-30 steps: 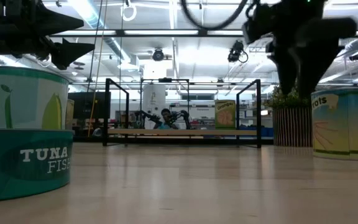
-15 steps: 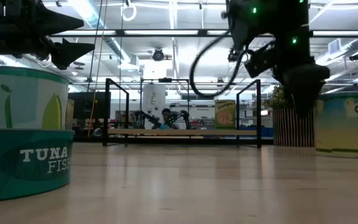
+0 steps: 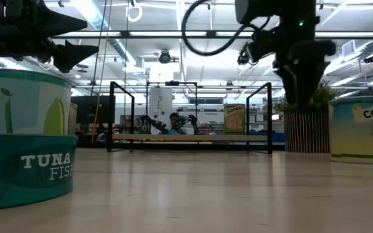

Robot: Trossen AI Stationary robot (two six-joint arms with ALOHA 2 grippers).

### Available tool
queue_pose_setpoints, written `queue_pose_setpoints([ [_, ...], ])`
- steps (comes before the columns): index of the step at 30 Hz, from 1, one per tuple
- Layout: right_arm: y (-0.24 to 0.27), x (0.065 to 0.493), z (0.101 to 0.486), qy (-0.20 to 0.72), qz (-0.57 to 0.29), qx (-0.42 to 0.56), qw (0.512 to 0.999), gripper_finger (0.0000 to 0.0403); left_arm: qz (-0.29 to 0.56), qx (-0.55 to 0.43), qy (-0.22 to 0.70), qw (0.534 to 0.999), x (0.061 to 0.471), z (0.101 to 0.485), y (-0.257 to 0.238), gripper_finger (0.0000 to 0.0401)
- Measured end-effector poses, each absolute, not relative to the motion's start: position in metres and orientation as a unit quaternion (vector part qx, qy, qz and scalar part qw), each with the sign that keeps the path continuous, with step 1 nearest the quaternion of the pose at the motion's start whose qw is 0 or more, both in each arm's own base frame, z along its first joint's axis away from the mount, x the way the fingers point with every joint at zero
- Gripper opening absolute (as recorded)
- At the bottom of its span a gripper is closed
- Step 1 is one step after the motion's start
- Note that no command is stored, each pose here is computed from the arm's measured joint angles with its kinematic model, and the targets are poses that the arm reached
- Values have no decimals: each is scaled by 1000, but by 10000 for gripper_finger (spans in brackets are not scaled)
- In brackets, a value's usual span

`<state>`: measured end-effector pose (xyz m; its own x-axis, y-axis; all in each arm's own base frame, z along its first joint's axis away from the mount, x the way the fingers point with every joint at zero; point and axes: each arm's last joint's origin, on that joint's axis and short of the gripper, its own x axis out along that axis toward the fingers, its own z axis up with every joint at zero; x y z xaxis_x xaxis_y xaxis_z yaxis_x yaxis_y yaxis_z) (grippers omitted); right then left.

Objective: Pick and place cans onto a shelf
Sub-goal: Put the canned carrots on the shelf

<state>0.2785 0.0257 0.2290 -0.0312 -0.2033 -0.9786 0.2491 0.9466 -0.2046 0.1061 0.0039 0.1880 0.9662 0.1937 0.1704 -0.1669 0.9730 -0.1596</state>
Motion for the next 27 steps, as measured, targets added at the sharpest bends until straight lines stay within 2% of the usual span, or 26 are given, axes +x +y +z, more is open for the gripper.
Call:
queue_pose_setpoints([
  [9,35,269,207,722,-128,40,679,398,91,-72,-90,989,106,188,4,387],
  [27,35,261,200,747,-114,44,654,399,92,-70,-89,989,106,187,4,387],
])
